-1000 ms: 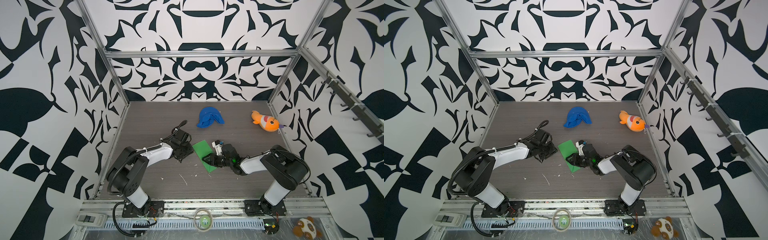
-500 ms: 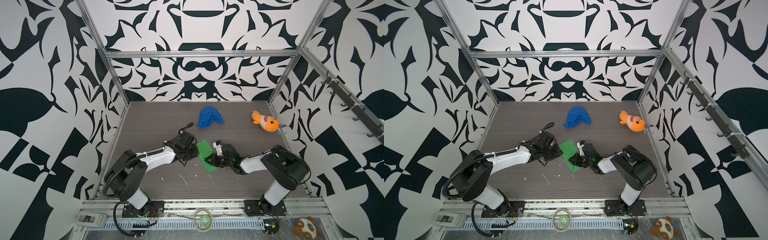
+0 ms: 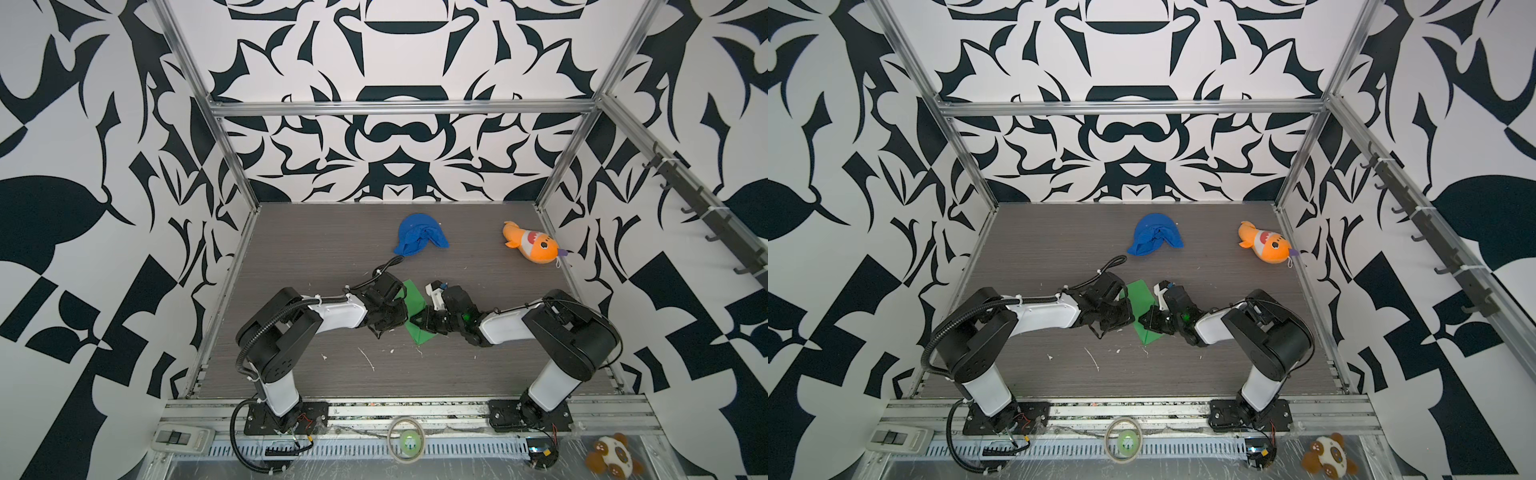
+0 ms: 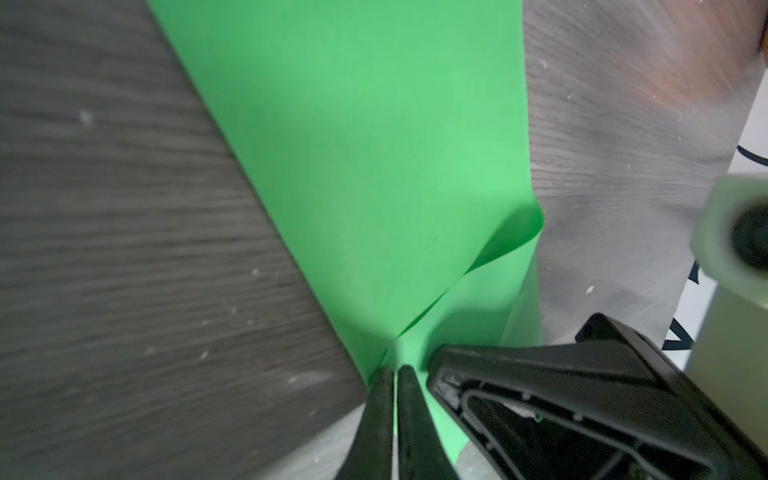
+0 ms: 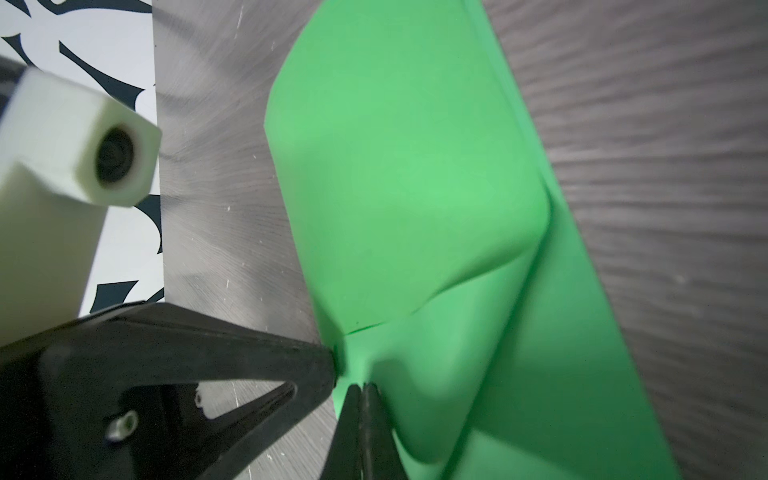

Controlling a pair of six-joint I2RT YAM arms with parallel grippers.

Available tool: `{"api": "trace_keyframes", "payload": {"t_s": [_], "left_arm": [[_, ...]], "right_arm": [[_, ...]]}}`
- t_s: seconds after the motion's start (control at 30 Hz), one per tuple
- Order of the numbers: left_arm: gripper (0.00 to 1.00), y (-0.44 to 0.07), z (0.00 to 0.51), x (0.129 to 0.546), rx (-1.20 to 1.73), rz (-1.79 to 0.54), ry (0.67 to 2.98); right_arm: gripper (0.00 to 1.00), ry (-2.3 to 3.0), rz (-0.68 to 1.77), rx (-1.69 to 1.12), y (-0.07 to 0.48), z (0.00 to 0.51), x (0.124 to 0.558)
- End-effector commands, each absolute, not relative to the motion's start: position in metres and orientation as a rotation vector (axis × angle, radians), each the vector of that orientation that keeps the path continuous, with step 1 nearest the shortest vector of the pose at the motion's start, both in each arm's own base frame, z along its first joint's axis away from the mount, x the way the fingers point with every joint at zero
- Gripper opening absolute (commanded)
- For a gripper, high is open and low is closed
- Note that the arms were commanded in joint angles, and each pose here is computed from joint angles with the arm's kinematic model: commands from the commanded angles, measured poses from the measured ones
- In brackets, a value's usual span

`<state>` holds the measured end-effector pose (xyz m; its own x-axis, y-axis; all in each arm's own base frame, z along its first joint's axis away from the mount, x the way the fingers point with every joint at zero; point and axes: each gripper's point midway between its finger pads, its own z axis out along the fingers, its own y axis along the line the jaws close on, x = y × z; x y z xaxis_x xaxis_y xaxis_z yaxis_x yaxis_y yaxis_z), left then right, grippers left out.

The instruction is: Fold a paper plane with a square sheet of paper (pick it up from the middle)

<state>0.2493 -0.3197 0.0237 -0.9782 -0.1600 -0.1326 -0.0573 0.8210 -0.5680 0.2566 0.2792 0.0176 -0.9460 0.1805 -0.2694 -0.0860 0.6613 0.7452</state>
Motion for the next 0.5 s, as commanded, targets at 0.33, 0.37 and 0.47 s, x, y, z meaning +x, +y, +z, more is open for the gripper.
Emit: {"api": "trace_keyframes", "payload": {"t_s": [0.33, 0.37, 0.47], "left_arm": [[0.11, -0.321, 0.032, 0.256, -0.117, -0.828, 2.815], [0.11, -0.322, 0.030, 0.255, -0.116, -0.827, 2.824], [0.11, -0.320, 0.027, 0.255, -0.118, -0.812, 2.826]], "right_arm": [[0.05, 2.728, 0.979, 0.148, 0.252, -0.021, 0.239], [0.05, 2.728, 0.980, 0.148, 0.253, -0.021, 0.239], [0.05, 2.730, 0.979, 0.148, 0.252, -0.021, 0.239]]}}
